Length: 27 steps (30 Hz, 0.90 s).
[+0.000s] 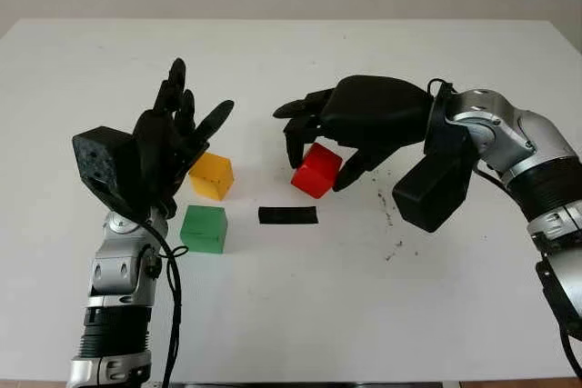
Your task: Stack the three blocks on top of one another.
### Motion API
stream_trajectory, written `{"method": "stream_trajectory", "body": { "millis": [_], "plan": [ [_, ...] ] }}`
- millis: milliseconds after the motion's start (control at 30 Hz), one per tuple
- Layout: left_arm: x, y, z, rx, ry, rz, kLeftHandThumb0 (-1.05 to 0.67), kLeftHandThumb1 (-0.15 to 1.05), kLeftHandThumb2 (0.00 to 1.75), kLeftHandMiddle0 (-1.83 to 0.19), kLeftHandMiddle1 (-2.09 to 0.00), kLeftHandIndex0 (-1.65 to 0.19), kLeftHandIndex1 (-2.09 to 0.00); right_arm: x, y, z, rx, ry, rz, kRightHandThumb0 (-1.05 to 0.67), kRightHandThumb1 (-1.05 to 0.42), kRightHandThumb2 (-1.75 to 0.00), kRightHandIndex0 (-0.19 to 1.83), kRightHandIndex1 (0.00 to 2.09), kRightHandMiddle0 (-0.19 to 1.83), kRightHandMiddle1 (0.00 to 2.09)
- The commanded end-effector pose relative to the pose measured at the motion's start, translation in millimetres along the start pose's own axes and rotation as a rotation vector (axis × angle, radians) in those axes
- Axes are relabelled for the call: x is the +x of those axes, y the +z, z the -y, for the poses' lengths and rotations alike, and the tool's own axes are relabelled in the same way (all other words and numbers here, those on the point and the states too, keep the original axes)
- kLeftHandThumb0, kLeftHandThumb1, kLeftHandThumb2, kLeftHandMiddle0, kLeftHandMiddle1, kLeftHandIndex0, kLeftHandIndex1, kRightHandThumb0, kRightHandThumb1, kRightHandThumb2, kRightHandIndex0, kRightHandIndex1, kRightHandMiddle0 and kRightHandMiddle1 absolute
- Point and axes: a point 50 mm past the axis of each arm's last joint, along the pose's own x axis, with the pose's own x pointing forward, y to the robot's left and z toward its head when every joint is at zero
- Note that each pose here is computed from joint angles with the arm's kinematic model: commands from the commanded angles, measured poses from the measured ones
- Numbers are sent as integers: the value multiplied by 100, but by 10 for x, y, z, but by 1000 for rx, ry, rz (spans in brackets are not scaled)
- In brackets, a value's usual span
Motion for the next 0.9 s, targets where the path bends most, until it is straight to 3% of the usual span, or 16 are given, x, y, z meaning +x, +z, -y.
{"method": "stream_trajectory", "body": {
  "millis": [0,367,867],
  "plan": [
    [-18,27,11,-16,-2,14,-85,105,24,8,0,3,0,80,64,111,-56,-32,46,-40,-97,-5,34,8,44,141],
    [-35,-1,33,-53,-5,14,-83,105,39,12,0,6,0,184,125,45,-198,46,106,-40,-95,-5,35,7,43,142],
    [-37,-11,52,-56,-2,14,-83,105,39,11,0,5,0,258,187,-13,-280,75,150,-45,-94,-5,37,7,43,149]
  ]
}}
